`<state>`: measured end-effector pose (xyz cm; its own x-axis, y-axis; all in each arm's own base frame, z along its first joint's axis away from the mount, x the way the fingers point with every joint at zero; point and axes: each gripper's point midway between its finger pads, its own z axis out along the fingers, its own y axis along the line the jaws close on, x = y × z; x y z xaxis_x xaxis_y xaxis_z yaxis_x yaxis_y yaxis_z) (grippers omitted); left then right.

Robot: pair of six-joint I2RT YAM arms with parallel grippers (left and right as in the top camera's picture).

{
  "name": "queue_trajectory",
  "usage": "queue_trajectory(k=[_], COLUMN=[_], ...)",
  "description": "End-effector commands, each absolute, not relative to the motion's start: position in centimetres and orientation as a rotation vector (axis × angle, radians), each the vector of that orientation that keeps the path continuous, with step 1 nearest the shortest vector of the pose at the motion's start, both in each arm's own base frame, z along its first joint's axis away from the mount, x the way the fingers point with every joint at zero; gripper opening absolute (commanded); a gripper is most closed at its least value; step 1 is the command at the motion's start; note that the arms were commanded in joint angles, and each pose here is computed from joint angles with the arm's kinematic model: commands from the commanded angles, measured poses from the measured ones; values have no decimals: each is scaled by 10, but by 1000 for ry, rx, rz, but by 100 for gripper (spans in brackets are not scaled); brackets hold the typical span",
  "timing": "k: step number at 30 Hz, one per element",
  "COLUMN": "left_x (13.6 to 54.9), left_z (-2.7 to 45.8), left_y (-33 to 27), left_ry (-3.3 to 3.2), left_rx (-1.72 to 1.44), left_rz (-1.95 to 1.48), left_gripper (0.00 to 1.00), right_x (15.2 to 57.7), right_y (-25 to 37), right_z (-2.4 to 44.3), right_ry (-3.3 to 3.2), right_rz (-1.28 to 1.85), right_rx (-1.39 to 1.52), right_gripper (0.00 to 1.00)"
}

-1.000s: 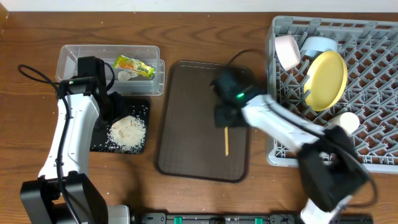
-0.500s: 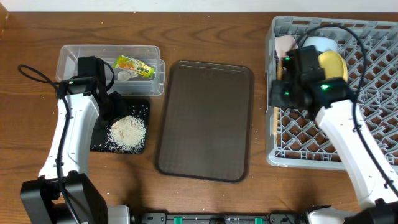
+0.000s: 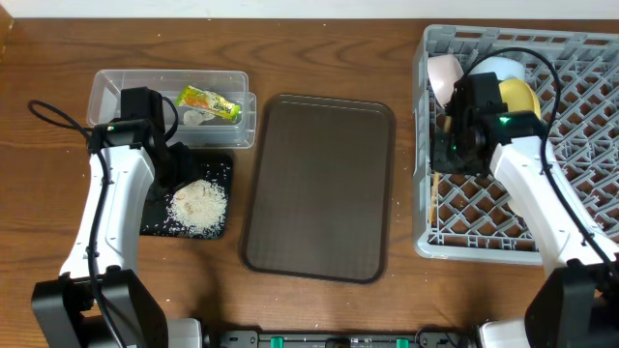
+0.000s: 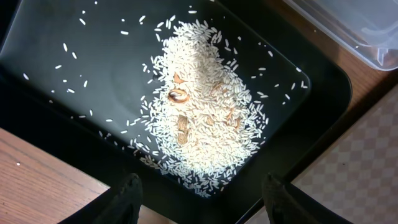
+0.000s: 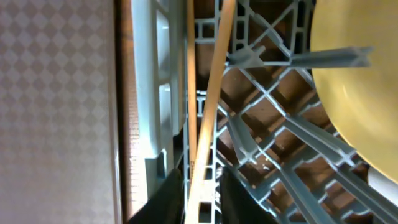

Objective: Sort waste into correct bins and load items into the dishwasher rack

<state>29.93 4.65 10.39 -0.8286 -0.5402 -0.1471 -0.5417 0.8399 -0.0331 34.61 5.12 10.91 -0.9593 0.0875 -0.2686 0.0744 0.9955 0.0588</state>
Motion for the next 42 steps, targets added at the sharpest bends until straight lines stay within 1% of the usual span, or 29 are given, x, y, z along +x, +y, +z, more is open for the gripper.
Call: queue_trajectory(k=[1, 4, 5, 7, 9, 12, 15, 18, 21, 27, 34, 38, 39, 40, 42], left_x=[299, 299, 300, 301, 302, 302, 301, 293, 277, 237, 217, 207, 204, 202, 199], left_z=[108, 108, 108, 108, 108, 108, 108, 107, 105, 108, 136, 154, 159, 161, 169], left_y=[49, 49, 49, 47, 41, 25, 4, -15, -25, -35, -37, -37, -35, -34, -34], left_ry=[2849, 2854, 2856, 2863, 2881, 2914, 2952, 3000, 3069, 3228, 3079, 2848, 2766, 2731, 2622], left_rx=[-862, -844, -838, -800, -730, -617, -447, -301, -242, -249, -230, -213, -244, -245, -231], left_rz=[23, 25, 25, 26, 27, 24, 24, 29, 43, -27, -114, -180, -191, -200, -226], left_gripper=[68, 69, 71, 73, 75, 77, 79, 82, 83, 83, 83, 82, 83, 89, 90], right_x=[349, 353, 355, 359, 363, 367, 366, 358, 339, 307, 268, 240, 230, 226, 211], right_y=[49, 52, 56, 68, 83, 97, 97, 93, 81, 68, 56, 52, 49, 47, 40], right_z=[109, 110, 111, 115, 122, 133, 140, 142, 142, 157, 178, 183, 184, 184, 186], right_ry=[2852, 2833, 2827, 2810, 2781, 2729, 2710, 2731, 2789, 2837, 2734, 2587, 2537, 2514, 2446], right_rz=[60, 93, 126, 235, 366, 488, 487, 461, 381, 306, 251, 269, 262, 260, 227], right_rx=[98, 154, 162, 149, 127, 48, -6, 5, 34, 75, 50, 36, 35, 35, 44], right_gripper=[28, 41, 45, 48, 54, 58, 60, 61, 64, 77, 85, 99, 99, 99, 99])
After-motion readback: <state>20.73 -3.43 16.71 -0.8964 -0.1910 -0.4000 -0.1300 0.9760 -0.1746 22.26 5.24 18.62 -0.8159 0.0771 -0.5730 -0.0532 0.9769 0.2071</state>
